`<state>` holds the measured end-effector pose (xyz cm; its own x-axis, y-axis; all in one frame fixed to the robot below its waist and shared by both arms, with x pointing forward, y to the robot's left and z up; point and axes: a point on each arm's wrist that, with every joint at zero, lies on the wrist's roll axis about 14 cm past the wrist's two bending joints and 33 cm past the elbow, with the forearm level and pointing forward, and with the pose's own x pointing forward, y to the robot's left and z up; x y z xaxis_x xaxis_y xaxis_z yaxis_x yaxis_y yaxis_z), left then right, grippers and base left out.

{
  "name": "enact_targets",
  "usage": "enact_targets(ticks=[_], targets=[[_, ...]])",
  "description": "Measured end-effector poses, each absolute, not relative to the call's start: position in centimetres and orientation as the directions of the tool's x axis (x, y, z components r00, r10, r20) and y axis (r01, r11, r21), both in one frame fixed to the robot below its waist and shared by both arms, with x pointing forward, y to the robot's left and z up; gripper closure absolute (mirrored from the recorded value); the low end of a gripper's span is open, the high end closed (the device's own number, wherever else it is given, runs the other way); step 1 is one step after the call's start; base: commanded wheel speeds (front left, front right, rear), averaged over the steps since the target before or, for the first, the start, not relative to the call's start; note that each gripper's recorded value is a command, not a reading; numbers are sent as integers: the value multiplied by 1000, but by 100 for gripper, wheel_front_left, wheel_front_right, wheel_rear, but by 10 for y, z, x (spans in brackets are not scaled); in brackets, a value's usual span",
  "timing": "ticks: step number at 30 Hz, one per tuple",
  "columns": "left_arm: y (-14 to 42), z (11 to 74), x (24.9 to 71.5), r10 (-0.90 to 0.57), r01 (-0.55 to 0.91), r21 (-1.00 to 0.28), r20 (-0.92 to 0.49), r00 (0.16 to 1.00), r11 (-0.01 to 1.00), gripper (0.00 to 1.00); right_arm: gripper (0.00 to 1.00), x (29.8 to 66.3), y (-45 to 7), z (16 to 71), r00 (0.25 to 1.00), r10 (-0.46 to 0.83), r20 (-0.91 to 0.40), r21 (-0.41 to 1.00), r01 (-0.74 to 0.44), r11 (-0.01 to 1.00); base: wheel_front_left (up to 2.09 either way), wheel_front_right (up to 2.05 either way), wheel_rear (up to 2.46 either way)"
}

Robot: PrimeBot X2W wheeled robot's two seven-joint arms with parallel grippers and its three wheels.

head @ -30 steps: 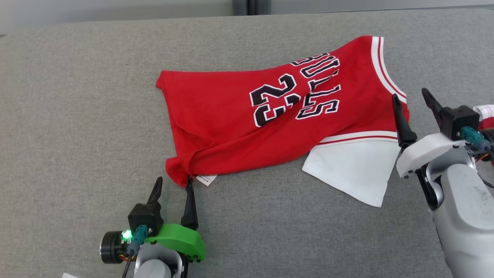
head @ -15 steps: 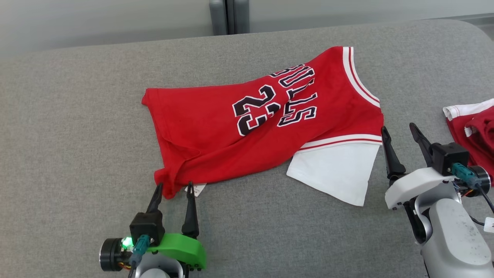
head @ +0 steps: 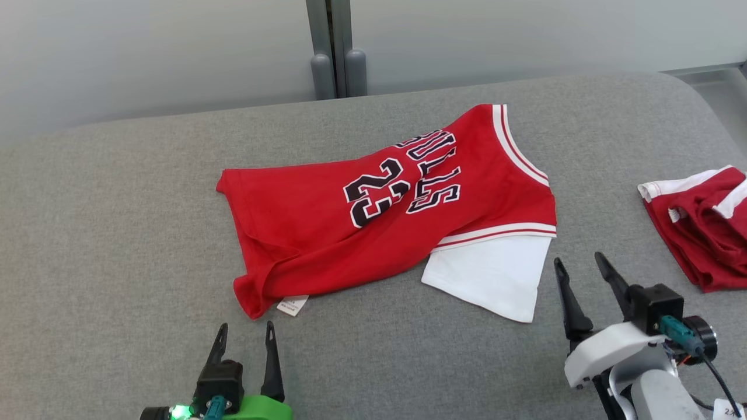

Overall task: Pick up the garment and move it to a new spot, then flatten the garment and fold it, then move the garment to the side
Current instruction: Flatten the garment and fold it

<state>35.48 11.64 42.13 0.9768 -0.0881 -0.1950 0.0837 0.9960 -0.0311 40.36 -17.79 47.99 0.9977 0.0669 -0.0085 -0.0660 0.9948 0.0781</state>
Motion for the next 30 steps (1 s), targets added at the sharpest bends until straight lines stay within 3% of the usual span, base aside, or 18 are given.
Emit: enact_targets(ticks=[7,13,30], targets=[[118,425,340,-88,86,-18,-184,979,996,0,0,374,-174,465,996,72,-53,125,-65,990,0,0,0],[115,426,340,-103,100,-24,-180,978,995,0,0,368,-169,456,993,84,-79,132,-74,989,0,0,0],[95,402,383,-171,164,-50,-242,955,985,0,0,403,-150,425,976,145,-163,141,-122,982,0,0,0]])
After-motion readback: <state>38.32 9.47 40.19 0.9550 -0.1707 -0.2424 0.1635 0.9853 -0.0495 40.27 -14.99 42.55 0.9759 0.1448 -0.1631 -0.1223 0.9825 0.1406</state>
